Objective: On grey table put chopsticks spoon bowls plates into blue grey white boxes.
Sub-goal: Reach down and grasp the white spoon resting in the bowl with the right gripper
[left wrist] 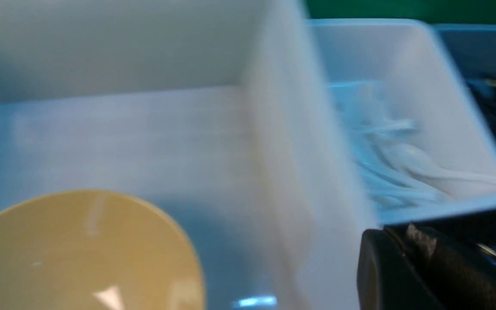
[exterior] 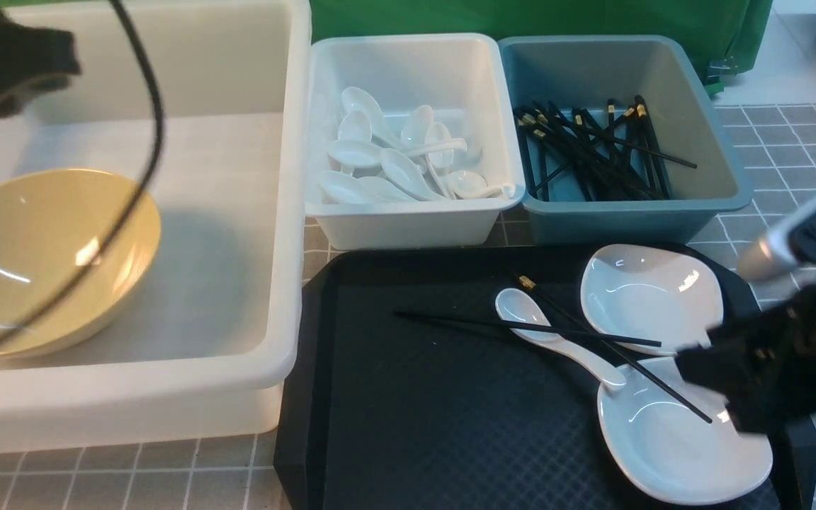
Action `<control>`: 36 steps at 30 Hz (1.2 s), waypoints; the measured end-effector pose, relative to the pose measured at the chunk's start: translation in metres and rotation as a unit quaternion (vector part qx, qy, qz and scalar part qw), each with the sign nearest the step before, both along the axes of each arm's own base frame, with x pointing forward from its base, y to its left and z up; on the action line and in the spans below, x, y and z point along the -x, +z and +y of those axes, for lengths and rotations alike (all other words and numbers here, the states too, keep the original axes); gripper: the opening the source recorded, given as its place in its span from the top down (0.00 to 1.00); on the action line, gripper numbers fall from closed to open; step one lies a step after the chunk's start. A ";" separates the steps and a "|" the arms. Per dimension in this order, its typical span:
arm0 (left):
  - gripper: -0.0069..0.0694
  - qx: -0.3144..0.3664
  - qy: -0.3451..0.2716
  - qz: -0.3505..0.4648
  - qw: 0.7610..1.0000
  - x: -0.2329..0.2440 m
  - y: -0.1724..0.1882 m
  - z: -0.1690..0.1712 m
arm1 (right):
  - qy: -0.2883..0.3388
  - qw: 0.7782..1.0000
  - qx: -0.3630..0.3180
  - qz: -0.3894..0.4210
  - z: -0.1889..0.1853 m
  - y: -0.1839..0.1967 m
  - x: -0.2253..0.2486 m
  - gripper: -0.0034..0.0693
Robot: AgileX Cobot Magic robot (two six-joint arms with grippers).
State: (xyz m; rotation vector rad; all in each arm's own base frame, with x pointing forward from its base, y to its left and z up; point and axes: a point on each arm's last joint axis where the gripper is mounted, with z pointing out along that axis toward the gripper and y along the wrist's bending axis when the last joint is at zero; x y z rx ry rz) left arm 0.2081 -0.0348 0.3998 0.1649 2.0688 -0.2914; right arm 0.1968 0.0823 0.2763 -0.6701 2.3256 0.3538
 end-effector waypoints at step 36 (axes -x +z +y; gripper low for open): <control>0.89 -0.099 -0.056 -0.078 0.990 0.136 -0.140 0.011 | 0.062 0.978 0.091 0.177 0.048 -0.091 -0.129 0.90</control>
